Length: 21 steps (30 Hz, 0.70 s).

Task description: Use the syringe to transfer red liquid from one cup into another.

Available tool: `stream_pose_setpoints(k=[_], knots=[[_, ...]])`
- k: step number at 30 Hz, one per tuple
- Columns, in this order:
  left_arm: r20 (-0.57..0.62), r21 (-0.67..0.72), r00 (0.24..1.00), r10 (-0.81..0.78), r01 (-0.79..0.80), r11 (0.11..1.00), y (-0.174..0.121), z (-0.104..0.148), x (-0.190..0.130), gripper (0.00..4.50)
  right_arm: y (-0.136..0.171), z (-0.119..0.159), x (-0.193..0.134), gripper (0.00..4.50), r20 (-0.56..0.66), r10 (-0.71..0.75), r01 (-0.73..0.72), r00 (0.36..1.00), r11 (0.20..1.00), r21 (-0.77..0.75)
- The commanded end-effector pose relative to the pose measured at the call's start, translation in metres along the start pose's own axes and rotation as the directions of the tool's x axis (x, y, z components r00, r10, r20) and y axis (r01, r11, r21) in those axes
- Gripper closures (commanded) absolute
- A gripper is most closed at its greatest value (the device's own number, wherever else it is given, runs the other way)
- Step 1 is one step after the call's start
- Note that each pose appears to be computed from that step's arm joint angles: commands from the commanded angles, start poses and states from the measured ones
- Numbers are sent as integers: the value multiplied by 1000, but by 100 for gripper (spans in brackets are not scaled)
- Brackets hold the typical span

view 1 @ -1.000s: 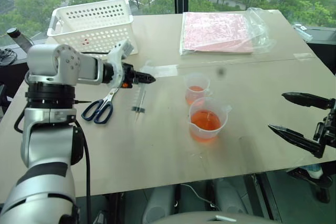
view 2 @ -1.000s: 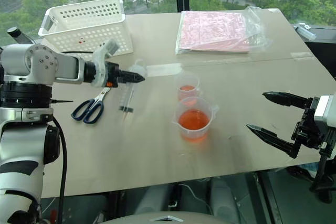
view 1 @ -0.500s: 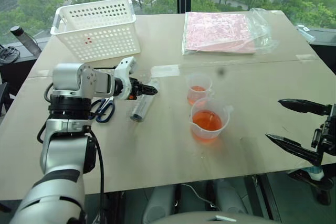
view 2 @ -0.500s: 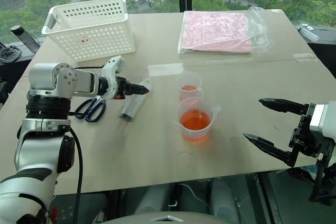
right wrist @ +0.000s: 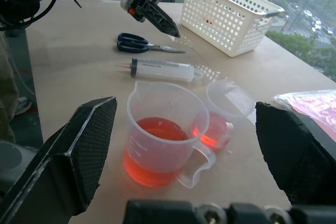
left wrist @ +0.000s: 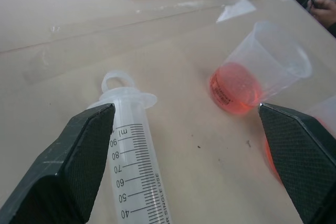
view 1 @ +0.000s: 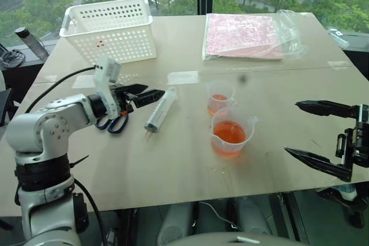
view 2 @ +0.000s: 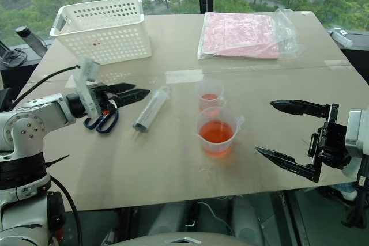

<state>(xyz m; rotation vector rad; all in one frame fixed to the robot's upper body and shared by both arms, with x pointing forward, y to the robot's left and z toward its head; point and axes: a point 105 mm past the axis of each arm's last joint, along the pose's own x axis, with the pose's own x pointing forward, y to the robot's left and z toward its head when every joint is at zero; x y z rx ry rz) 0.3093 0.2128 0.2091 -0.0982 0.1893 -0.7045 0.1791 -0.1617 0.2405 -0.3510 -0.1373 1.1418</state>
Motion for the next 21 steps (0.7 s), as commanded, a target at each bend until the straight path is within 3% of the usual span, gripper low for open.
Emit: stream_pose_setpoints(k=[1, 6, 15, 21], knots=[[30, 225, 997, -65, 56, 973, -17, -7, -29, 6, 3, 3, -1, 0, 10, 15, -15, 1000, 1000, 10], [-94, 202, 993, -67, 85, 976, -16, -48, -69, 6, 1, -14, -22, 0, -62, -28, 31, 998, 998, 58], [-168, 168, 986, 2, 27, 985, -22, -94, -119, 6, -7, -54, -79, 0, -276, -188, 218, 943, 972, 83], [-172, 146, 984, 43, -18, 989, -20, -105, -128, 6, -7, -73, -101, 0, -350, -222, 266, 910, 961, 82]])
